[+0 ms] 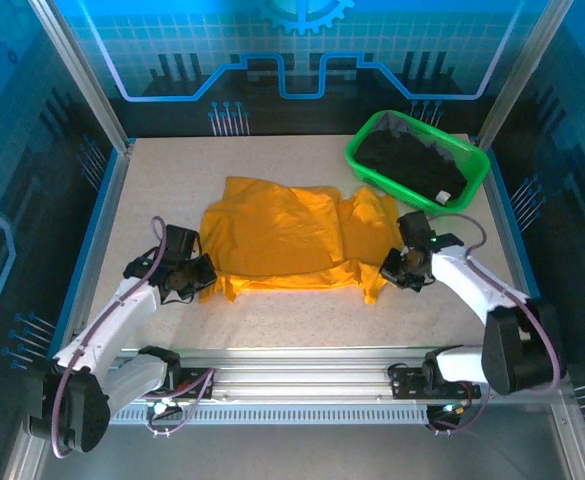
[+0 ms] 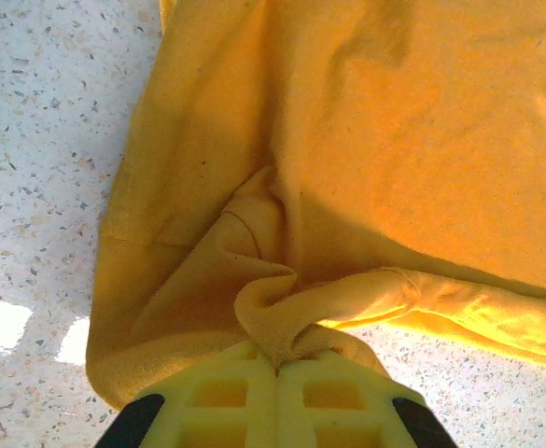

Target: Fold and stack the t-shirts

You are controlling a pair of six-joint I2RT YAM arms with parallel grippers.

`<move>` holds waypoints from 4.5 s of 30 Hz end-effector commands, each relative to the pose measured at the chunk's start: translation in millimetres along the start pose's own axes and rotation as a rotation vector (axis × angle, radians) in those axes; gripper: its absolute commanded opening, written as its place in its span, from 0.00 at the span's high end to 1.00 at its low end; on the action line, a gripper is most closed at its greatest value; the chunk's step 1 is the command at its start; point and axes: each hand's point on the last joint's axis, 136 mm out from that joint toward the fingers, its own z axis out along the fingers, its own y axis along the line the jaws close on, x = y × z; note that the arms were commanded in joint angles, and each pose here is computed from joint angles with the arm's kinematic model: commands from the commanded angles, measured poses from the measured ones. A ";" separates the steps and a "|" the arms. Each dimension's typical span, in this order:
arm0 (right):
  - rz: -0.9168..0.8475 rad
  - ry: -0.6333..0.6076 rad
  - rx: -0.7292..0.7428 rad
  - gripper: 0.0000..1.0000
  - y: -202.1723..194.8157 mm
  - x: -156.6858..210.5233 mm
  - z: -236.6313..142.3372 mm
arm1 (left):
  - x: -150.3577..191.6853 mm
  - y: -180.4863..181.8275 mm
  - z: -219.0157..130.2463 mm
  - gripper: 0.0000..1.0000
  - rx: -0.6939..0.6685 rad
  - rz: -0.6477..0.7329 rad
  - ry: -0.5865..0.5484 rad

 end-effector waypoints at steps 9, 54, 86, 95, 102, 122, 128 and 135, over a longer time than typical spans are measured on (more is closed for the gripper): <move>0.112 0.057 0.167 1.00 -57.5 1.4 -27.4 | -3.1 -8.4 -4.1 1.00 0.031 0.022 -0.017; 0.176 0.071 0.196 0.99 -70.1 -18.8 28.3 | 51.4 -31.3 -16.1 1.00 0.144 0.170 0.163; 0.101 -0.067 0.230 1.00 -65.9 -32.8 -27.0 | 39.4 45.1 61.3 0.51 -0.326 -0.324 0.261; 0.038 -0.149 0.172 1.00 -45.9 -41.1 -51.5 | -38.2 25.5 42.0 1.00 -0.341 -0.192 0.069; 0.003 -0.186 0.139 1.00 -36.6 -47.8 -64.2 | -102.5 9.0 20.6 1.00 -0.327 -0.056 -0.025; -0.043 -0.177 0.141 1.00 -23.3 -69.2 -59.8 | -72.4 12.0 27.6 0.44 -0.212 -0.054 0.056; -0.039 -0.154 0.132 1.00 -21.2 -68.0 -53.7 | -42.1 17.1 54.1 0.51 -0.184 -0.090 0.189; -0.041 -0.155 0.129 1.00 -20.5 -68.2 -55.2 | -48.0 27.2 56.4 0.51 -0.238 -0.114 0.148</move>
